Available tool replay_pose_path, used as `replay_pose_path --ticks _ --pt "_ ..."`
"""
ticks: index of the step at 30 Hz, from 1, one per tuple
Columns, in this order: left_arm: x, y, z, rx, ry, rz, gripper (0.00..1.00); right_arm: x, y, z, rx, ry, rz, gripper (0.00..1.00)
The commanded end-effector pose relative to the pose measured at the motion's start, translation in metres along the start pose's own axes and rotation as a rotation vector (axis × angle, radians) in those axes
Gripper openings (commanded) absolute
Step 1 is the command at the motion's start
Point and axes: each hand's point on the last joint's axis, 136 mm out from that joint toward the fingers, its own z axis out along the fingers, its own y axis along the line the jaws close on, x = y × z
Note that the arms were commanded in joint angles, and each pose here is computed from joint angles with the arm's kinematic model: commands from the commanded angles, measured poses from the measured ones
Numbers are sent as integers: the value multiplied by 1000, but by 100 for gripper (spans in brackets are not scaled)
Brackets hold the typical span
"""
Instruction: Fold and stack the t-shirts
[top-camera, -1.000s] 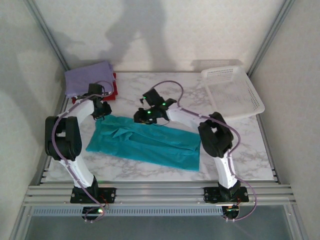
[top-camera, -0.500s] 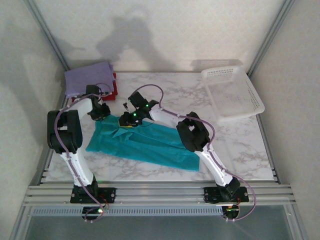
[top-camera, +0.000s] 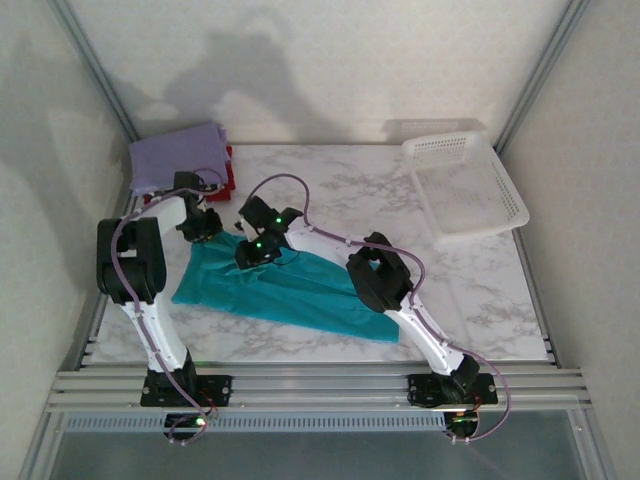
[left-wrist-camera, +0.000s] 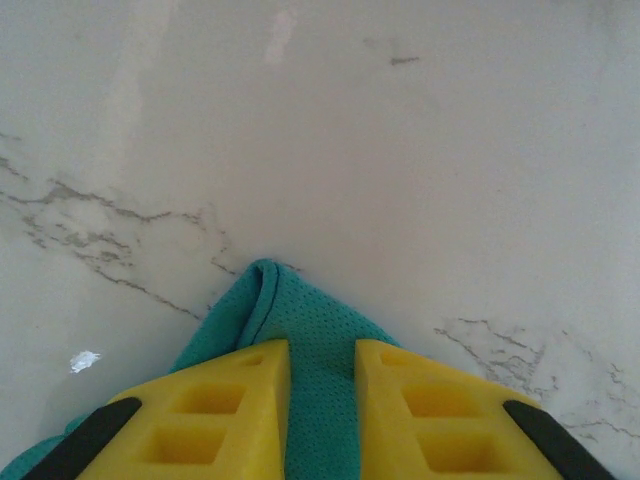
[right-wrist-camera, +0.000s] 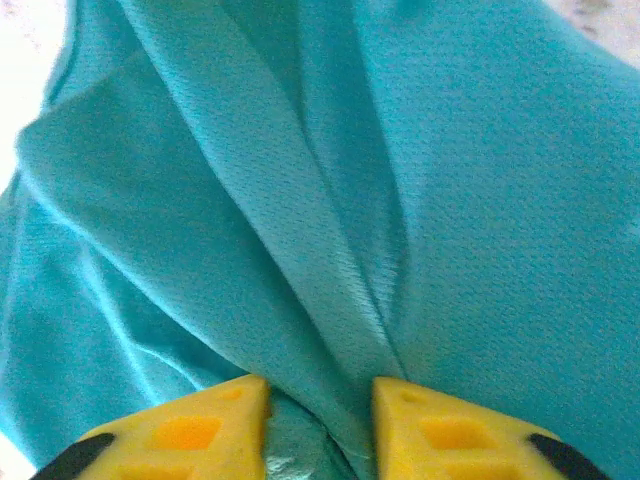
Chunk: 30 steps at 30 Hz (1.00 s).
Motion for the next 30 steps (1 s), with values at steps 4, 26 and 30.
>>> replay_pose_path --ticks 4,26,30 --pt "-4 -1 5 3 14 7 23 -1 12 -28 104 -23 -116 16" --pt "-16 -8 -18 35 -27 22 24 -4 31 -70 14 -166 -16 25" --pt "-18 -10 -18 37 -24 22 24 -14 21 -56 44 -130 -1 31"
